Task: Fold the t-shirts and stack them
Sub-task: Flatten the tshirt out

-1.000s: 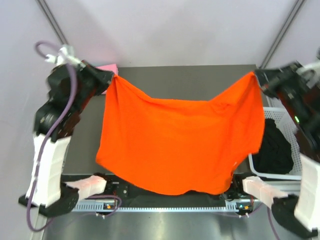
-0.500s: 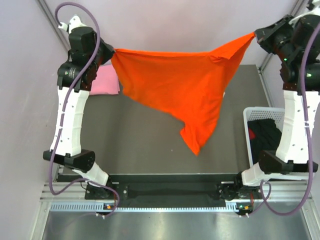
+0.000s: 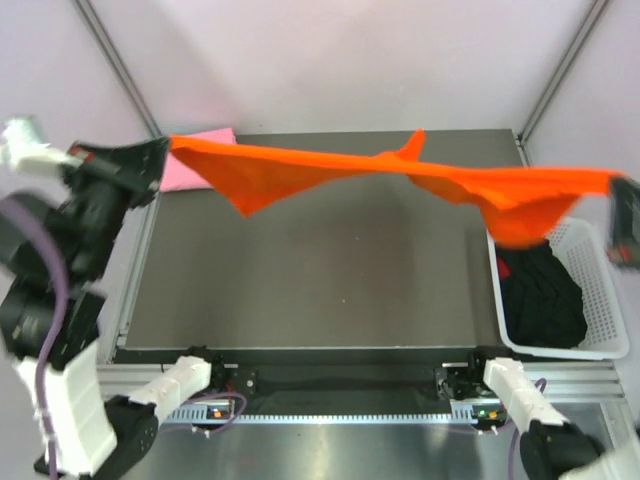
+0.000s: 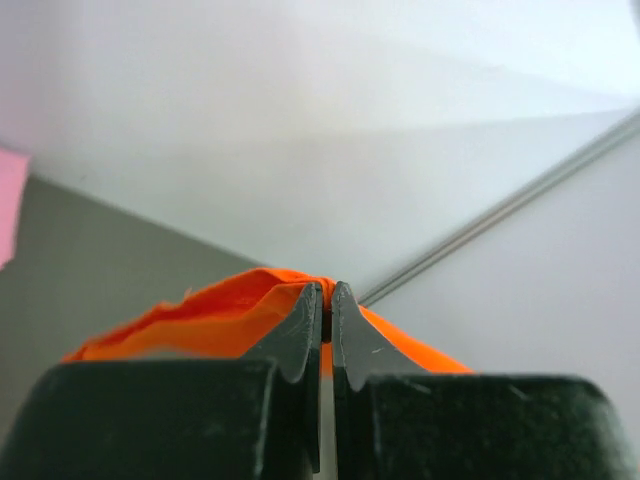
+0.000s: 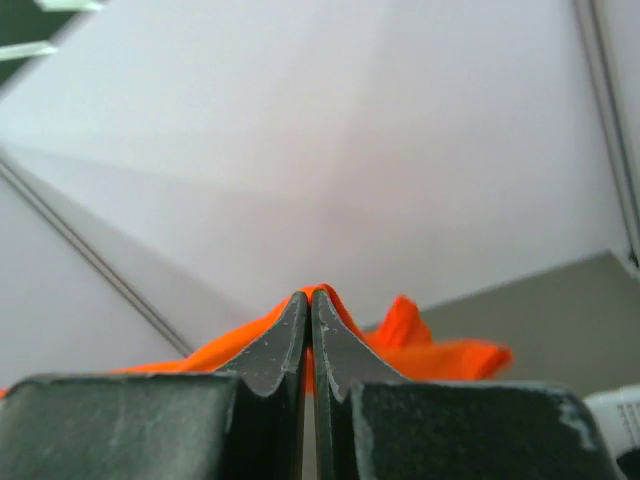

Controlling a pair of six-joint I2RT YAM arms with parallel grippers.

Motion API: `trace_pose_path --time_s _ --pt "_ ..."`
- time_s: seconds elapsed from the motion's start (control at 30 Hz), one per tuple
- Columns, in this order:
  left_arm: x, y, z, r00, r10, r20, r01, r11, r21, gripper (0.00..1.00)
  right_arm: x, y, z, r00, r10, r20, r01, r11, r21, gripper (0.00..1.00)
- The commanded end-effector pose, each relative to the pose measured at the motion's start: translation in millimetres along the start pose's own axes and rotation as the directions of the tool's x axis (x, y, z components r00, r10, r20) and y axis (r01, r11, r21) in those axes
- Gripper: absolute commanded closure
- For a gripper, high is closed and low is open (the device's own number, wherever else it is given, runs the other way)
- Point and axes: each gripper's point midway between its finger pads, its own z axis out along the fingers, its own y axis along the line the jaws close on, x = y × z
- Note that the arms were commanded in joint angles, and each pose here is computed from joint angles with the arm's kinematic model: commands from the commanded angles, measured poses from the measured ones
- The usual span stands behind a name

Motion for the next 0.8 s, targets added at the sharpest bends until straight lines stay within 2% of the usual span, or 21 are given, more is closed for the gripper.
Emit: trace_pose_path --time_s 0.0,0.17,0.27,0.33,0.47,0.5,0.53,0.57,0.6,0.63,0.7,0.73,0.77 --pt "-23.5 -28.8 -48.2 0.997 -0.061 0.05 0.055 0.991 0.123 1.0 -23.2 -7.7 -45.0 0.992 -0.028 0.12 0.02 0.998 0.064 1.0" --pt "-23.8 -39.2 -73.5 0.994 -0.103 0.029 0.096 0.979 0.182 1.0 -36.8 -1.0 -63.4 0.986 0.019 0.165 -0.026 0.999 0.038 1.0" --pt "-24.4 -38.2 -71.8 0.996 -0.082 0.033 0.075 0.982 0.173 1.0 -42.5 4.9 -50.7 0.985 0.032 0.167 -0.035 0.999 0.014 1.0" --pt "-22.1 -25.1 -55.9 0.997 -0.064 0.048 0.058 0.992 0.113 1.0 -33.9 1.9 -19.5 0.991 0.015 0.131 -0.018 1.0 0.019 1.0" --pt "13.6 15.8 3.2 1.0 -0.002 -0.016 0.002 0.999 -0.034 1.0 21.3 -24.5 67.1 0.999 -0.036 -0.034 0.038 0.997 0.062 1.0" --pt "36.3 35.2 29.0 0.998 0.012 -0.061 -0.017 0.997 -0.081 1.0 54.1 -41.3 91.0 0.993 -0.038 -0.111 0.047 0.995 0.083 1.0" --pt "48.5 47.8 41.4 0.996 0.022 -0.082 -0.031 0.993 -0.111 1.0 57.6 -41.7 111.9 0.996 -0.039 -0.086 0.045 0.997 0.059 1.0" --pt "58.5 65.9 57.2 0.995 0.046 -0.086 -0.06 0.984 -0.165 1.0 73.2 -39.9 123.2 0.993 -0.033 -0.118 0.035 0.999 0.015 1.0" --pt "78.0 89.1 72.7 0.993 0.058 -0.106 -0.079 0.974 -0.213 1.0 107.3 -58.6 139.6 0.984 -0.019 -0.177 0.026 0.999 0.039 1.0" --pt "86.7 103.1 82.2 0.992 0.07 -0.108 -0.095 0.964 -0.246 1.0 107.5 -55.8 156.8 0.992 -0.02 -0.128 0.019 1.0 -0.004 1.0" --pt "106.9 135.8 105.6 0.989 0.104 -0.1 -0.131 0.942 -0.308 1.0 162.3 -85.7 185.0 0.979 -0.006 -0.205 0.011 1.0 0.022 1.0" --pt "114.2 146.9 113.6 0.988 0.114 -0.101 -0.141 0.934 -0.328 1.0 167.3 -88.1 199.0 0.985 -0.008 -0.174 0.008 1.0 -0.001 1.0" --pt "138.9 172.2 124.7 0.981 0.123 -0.147 -0.169 0.914 -0.368 1.0 202.3 -108.2 206.9 0.975 0.004 -0.224 0.002 1.0 0.024 1.0"
